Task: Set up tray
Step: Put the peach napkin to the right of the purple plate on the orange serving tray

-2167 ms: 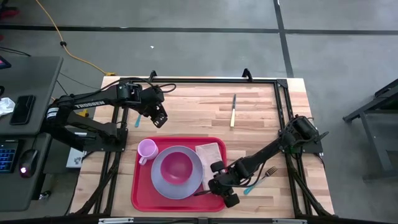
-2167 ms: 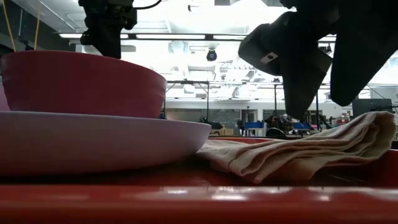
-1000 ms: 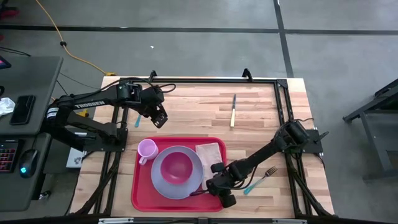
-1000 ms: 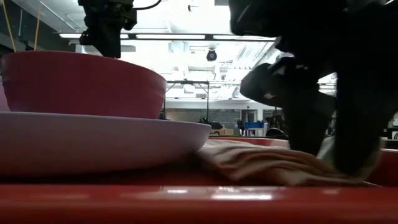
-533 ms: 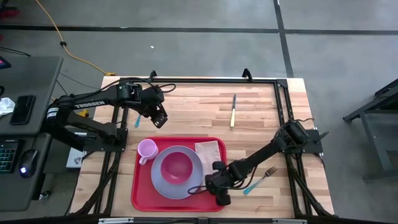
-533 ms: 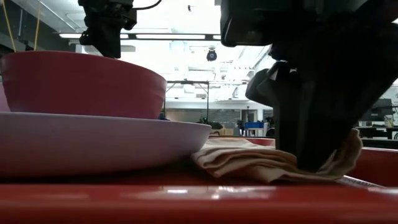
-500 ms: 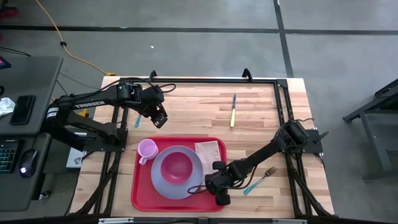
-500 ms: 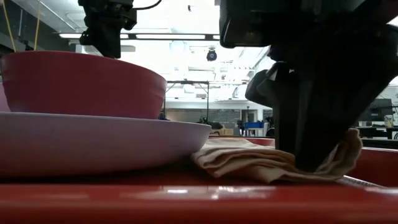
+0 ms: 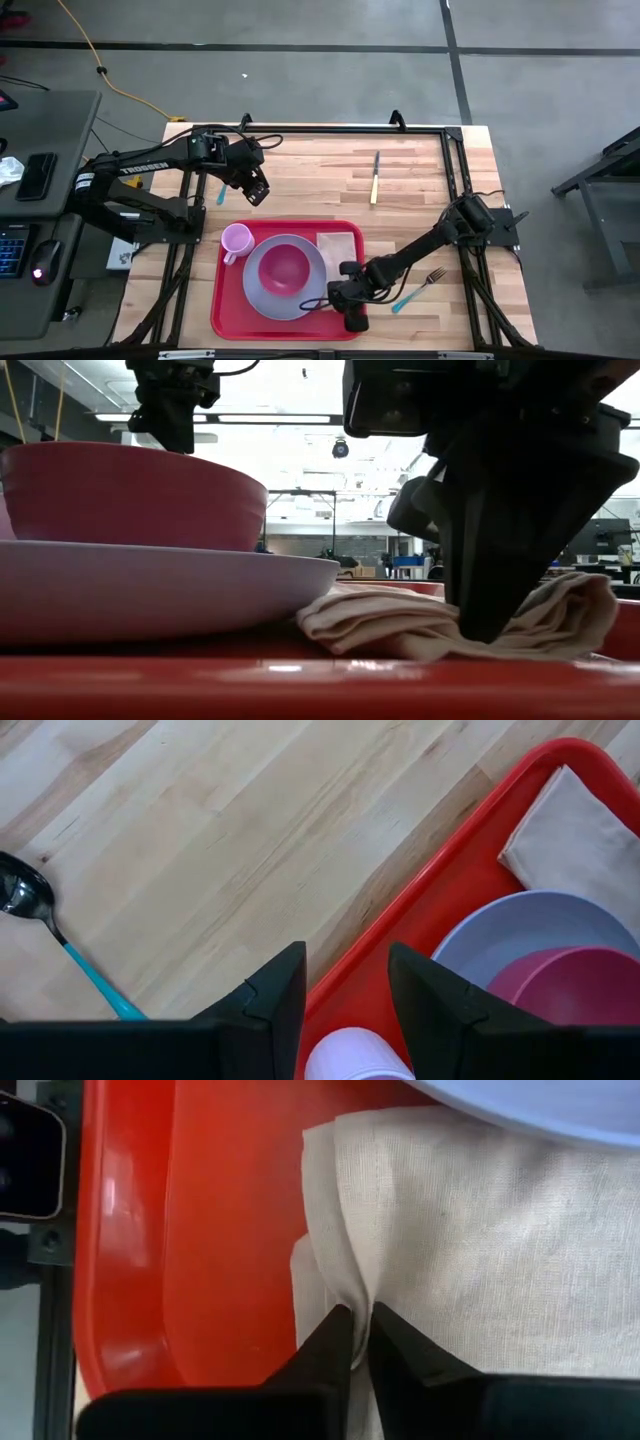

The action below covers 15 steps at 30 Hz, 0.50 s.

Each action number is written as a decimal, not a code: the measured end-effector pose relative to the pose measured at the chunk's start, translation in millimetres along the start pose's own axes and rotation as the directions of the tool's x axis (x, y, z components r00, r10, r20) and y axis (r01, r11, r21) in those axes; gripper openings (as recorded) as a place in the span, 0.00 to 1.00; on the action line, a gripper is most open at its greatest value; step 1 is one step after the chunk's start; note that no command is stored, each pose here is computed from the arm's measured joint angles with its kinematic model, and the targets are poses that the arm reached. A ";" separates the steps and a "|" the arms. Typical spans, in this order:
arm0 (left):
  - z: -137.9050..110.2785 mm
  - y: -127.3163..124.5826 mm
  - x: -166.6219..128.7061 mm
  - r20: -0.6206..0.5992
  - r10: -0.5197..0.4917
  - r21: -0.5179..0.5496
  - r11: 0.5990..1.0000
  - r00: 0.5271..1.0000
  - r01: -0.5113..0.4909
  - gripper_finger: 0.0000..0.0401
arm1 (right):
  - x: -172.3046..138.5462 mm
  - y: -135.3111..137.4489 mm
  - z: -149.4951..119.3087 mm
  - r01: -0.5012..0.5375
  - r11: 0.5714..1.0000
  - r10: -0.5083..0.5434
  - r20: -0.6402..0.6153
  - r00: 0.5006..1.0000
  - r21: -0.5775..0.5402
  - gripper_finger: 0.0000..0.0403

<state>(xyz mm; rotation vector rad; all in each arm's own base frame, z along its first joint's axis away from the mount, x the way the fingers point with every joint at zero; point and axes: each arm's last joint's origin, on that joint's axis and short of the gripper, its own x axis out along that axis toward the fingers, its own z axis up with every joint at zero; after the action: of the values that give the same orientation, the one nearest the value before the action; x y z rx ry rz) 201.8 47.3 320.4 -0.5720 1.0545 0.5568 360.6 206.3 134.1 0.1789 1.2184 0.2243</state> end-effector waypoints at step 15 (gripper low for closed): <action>0.0 0.0 0.0 0.000 0.000 0.000 1.000 1.000 0.000 0.44 | -0.2 -3.9 2.2 0.017 0.964 -0.023 0.017 1.000 0.266 0.00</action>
<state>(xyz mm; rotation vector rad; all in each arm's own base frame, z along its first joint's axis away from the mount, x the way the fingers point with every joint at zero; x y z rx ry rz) 201.8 47.3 320.4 -0.5721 1.0543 0.5574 362.9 202.4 134.0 0.4011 1.2275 0.0400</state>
